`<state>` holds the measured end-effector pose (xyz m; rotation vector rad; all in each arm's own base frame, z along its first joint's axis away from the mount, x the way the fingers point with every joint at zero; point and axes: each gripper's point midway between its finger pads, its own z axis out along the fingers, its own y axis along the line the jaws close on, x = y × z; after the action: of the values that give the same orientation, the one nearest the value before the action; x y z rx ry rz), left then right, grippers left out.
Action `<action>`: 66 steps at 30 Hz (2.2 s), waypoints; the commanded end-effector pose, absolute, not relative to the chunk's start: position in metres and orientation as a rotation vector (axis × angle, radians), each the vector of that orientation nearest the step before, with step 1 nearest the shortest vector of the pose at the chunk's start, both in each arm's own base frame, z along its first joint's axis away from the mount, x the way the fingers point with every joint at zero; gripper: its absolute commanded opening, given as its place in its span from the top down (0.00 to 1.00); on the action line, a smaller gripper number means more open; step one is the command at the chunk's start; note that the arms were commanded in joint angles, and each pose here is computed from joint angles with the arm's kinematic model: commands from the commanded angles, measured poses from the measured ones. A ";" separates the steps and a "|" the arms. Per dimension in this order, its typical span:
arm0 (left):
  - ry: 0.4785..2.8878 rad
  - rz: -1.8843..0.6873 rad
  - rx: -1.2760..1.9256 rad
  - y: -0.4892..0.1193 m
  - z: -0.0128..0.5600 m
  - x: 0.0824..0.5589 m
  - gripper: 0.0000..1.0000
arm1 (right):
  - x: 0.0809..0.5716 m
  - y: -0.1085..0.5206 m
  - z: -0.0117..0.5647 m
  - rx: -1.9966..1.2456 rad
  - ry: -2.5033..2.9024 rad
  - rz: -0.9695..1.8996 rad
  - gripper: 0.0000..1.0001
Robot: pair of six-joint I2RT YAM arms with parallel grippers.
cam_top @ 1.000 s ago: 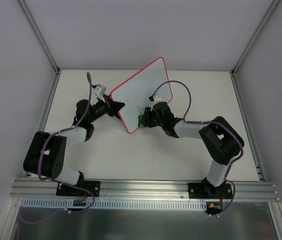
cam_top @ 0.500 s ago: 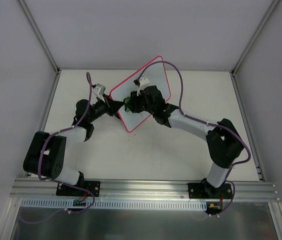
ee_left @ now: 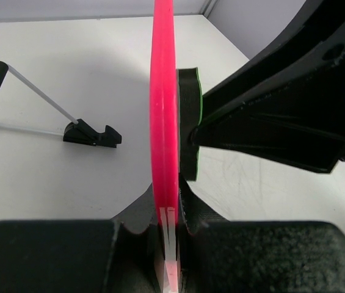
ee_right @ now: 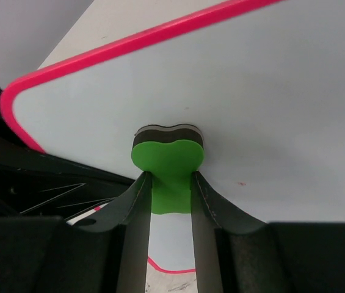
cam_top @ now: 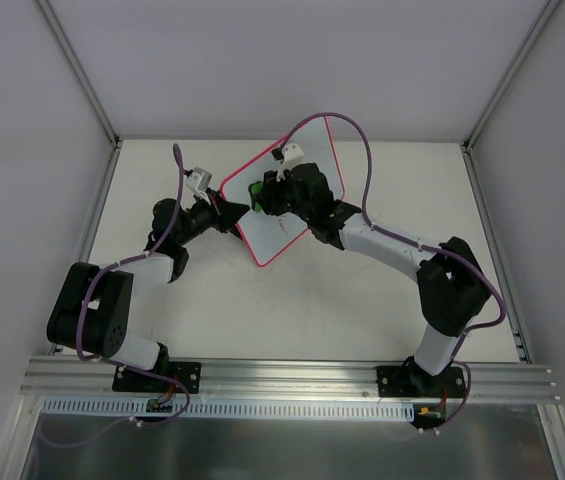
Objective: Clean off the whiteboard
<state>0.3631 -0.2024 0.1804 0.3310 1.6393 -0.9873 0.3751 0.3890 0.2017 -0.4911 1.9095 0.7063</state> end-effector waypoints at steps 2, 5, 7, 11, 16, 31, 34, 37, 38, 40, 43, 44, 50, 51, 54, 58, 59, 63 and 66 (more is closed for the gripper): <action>1.541 -1.156 0.568 -0.238 0.202 0.321 1.00 | 0.417 0.347 0.200 -0.234 1.868 0.632 1.00; 1.541 -1.157 0.570 -0.238 0.202 0.321 1.00 | 0.419 0.324 0.160 -0.138 1.957 0.620 1.00; 1.548 -1.163 0.564 -0.239 0.201 0.322 1.00 | 0.416 0.316 0.136 -0.124 2.008 0.591 1.00; 1.545 -1.167 0.565 -0.239 0.202 0.323 1.00 | 0.400 0.307 0.090 -0.086 2.115 0.573 1.00; 1.552 -1.174 0.560 -0.240 0.200 0.323 1.00 | 0.380 0.302 0.046 -0.058 2.214 0.577 1.00; 1.560 -1.190 0.553 -0.242 0.198 0.322 1.00 | 0.400 0.395 0.229 -0.220 1.813 0.864 1.00; 1.562 -1.189 0.551 -0.241 0.197 0.322 1.00 | 0.402 0.402 0.249 -0.234 1.763 0.880 1.00; 1.564 -1.187 0.550 -0.241 0.196 0.321 1.00 | 0.405 0.402 0.257 -0.229 1.746 0.877 1.00; 1.567 -1.188 0.549 -0.241 0.195 0.321 1.00 | 0.406 0.402 0.256 -0.230 1.747 0.874 1.00; 1.566 -1.182 0.545 -0.241 0.196 0.322 1.00 | 0.404 0.399 0.245 -0.228 1.768 0.860 1.00; 1.565 -1.176 0.538 -0.240 0.196 0.323 1.00 | 0.405 0.390 0.220 -0.182 1.825 0.840 1.00; 1.561 -1.174 0.539 -0.240 0.197 0.324 1.00 | 0.403 0.382 0.198 -0.164 1.868 0.817 1.00; 1.562 -1.177 0.543 -0.241 0.198 0.325 1.00 | 0.393 0.347 0.116 -0.035 2.038 0.762 1.00; 1.563 -1.178 0.542 -0.241 0.198 0.325 1.00 | 0.388 0.341 0.099 -0.006 2.077 0.753 1.00; 1.567 -1.182 0.542 -0.242 0.197 0.324 1.00 | 0.383 0.326 0.066 0.073 2.151 0.730 1.00; 1.566 -1.185 0.540 -0.241 0.198 0.323 1.00 | 0.378 0.317 0.044 0.114 2.202 0.708 1.00; 1.568 -1.188 0.540 -0.242 0.197 0.323 1.00 | 0.377 0.316 0.038 0.120 2.214 0.703 1.00; 1.568 -1.189 0.536 -0.241 0.197 0.322 1.00 | 0.375 0.312 0.024 0.152 2.248 0.697 1.00; 1.566 -1.186 0.539 -0.241 0.197 0.321 1.00 | 0.372 0.310 0.016 0.153 2.269 0.693 1.00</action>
<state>0.3700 -0.1981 0.1821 0.3042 1.6281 -0.9488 0.3778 0.3155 0.0484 0.1153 2.2016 0.7368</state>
